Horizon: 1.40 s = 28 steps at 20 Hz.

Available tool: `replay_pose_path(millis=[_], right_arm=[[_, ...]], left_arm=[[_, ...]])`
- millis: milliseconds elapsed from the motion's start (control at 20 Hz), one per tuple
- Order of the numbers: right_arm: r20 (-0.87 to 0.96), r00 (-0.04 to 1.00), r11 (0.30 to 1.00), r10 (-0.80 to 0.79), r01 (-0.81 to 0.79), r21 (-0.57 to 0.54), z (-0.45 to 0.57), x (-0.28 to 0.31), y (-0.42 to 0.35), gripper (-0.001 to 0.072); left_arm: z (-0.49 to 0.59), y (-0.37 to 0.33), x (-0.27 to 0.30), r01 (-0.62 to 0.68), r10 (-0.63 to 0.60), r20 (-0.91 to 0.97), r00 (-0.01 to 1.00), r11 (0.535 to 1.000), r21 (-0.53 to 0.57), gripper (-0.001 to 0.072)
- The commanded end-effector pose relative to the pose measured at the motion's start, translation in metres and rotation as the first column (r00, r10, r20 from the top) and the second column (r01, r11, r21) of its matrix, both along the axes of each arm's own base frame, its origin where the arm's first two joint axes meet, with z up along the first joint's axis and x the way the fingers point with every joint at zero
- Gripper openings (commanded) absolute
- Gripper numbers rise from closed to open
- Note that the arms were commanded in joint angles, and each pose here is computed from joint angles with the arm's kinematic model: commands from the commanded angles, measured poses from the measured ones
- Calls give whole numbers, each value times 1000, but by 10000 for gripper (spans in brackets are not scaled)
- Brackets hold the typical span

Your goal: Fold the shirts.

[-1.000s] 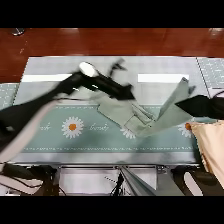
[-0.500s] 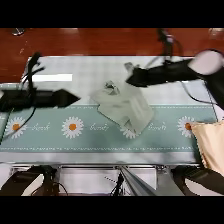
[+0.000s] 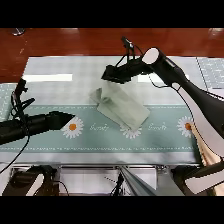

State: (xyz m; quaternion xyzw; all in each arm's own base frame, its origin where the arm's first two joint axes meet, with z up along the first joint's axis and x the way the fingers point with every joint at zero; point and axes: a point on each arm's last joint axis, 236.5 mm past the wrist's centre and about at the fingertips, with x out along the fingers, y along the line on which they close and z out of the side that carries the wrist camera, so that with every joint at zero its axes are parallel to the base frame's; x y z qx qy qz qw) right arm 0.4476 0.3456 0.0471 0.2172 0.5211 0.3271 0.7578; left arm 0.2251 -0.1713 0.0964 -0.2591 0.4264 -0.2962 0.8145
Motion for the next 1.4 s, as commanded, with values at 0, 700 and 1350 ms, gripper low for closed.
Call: replay_pose_path(millis=[0, 700, 1350], right_arm=[[-14, 1000, 1000, 4, -4, 6, 11, 7, -17, 626], [-170, 707, 726, -686, 679, -106, -67, -187, -242, 624], [-375, 787, 870, -489, 471, -146, -149, -148, -151, 623]], left_arm=[[-1, 3, 5, -26, 26, 7, 1000, 1000, -2, 21], [-4, 4, 9, -34, 34, 5, 999, 999, -1, 22], [-5, 7, 20, -67, 67, 13, 998, 998, -3, 22]])
